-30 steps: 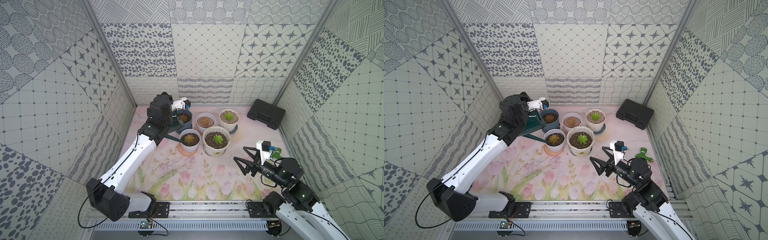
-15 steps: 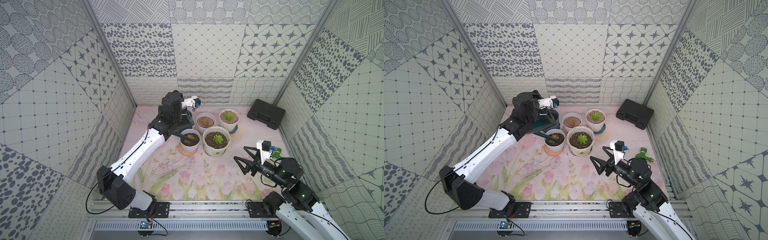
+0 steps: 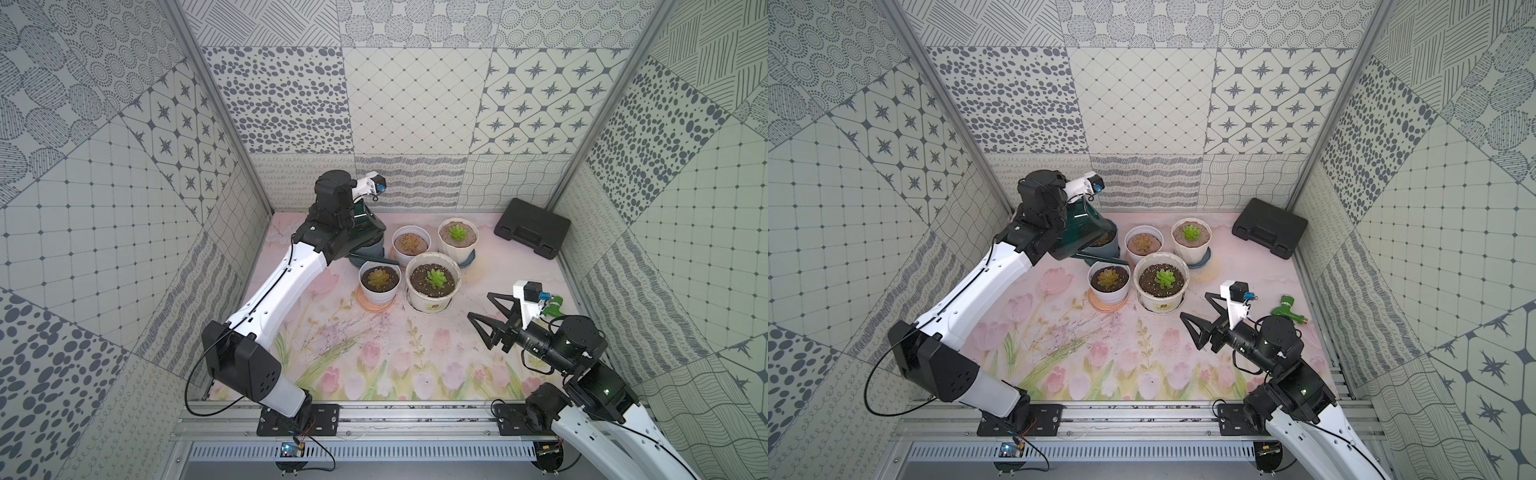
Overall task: Water the succulent around the soil edge
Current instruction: Water the soil of the potted plant with water.
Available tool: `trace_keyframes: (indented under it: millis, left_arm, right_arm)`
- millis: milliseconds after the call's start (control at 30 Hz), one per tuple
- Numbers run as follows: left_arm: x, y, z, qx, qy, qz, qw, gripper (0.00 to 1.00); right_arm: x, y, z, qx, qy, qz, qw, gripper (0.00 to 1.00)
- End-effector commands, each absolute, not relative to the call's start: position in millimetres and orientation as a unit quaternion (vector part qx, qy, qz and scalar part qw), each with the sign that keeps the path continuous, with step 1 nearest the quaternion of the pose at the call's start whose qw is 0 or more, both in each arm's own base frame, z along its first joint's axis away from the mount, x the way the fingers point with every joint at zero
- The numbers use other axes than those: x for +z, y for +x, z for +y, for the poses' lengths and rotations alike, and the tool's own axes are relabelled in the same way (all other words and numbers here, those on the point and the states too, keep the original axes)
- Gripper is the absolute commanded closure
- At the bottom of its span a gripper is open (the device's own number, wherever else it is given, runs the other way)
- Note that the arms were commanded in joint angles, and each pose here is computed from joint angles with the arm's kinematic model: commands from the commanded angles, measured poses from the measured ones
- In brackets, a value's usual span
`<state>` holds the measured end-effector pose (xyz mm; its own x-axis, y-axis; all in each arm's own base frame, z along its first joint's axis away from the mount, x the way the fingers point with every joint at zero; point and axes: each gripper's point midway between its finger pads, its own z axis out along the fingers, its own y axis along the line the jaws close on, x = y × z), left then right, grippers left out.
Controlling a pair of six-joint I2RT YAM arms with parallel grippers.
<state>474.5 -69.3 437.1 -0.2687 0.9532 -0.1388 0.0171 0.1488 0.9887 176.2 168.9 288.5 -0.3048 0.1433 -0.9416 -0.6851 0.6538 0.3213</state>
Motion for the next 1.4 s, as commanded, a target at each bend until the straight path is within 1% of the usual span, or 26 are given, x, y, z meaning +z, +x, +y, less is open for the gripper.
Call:
trace_keyframes:
  millis: [0, 67, 167, 300, 433, 667, 733, 933, 1233, 1367]
  left_arm:
    - [453.5, 464.0, -44.5, 0.442, 0.288, 0.654, 0.542, 1.0]
    - [447.0, 460.1, -31.4, 0.425, 0.266, 0.67, 0.548, 1.0]
    - [436.5, 452.5, 1.4, 0.395, 0.214, 0.7, 0.556, 1.0]
    - [422.3, 431.1, 54.1, 0.312, 0.104, 0.735, 0.593, 1.0]
    - [406.6, 416.8, 79.2, 0.236, 0.029, 0.743, 0.626, 1.0]
    - [403.8, 413.2, 116.5, 0.212, -0.068, 0.742, 0.633, 1.0]
    - [401.5, 418.6, 126.2, 0.226, -0.071, 0.745, 0.623, 1.0]
    - [404.2, 439.9, 153.1, 0.319, -0.045, 0.75, 0.577, 1.0]
    - [382.9, 468.1, 169.6, 0.356, -0.037, 0.766, 0.535, 1.0]
    - [374.9, 478.7, 167.7, 0.398, 0.002, 0.764, 0.508, 1.0]
  right_arm:
    - [289.0, 178.9, 168.6, 0.363, -0.191, 0.714, 0.567, 0.03]
    - [288.9, 179.2, 168.4, 0.362, -0.191, 0.714, 0.568, 0.03]
    - [288.4, 179.4, 168.9, 0.363, -0.19, 0.715, 0.566, 0.03]
    - [287.0, 180.8, 168.5, 0.36, -0.189, 0.717, 0.566, 0.03]
    - [285.7, 182.9, 168.3, 0.356, -0.187, 0.72, 0.565, 0.03]
    - [284.4, 185.7, 167.1, 0.35, -0.183, 0.723, 0.566, 0.03]
    - [283.9, 186.2, 166.5, 0.348, -0.182, 0.724, 0.567, 0.03]
    - [281.4, 188.7, 166.2, 0.342, -0.18, 0.729, 0.564, 0.03]
    - [279.2, 193.1, 164.2, 0.33, -0.176, 0.735, 0.566, 0.03]
    - [277.2, 194.8, 164.6, 0.328, -0.175, 0.738, 0.563, 0.03]
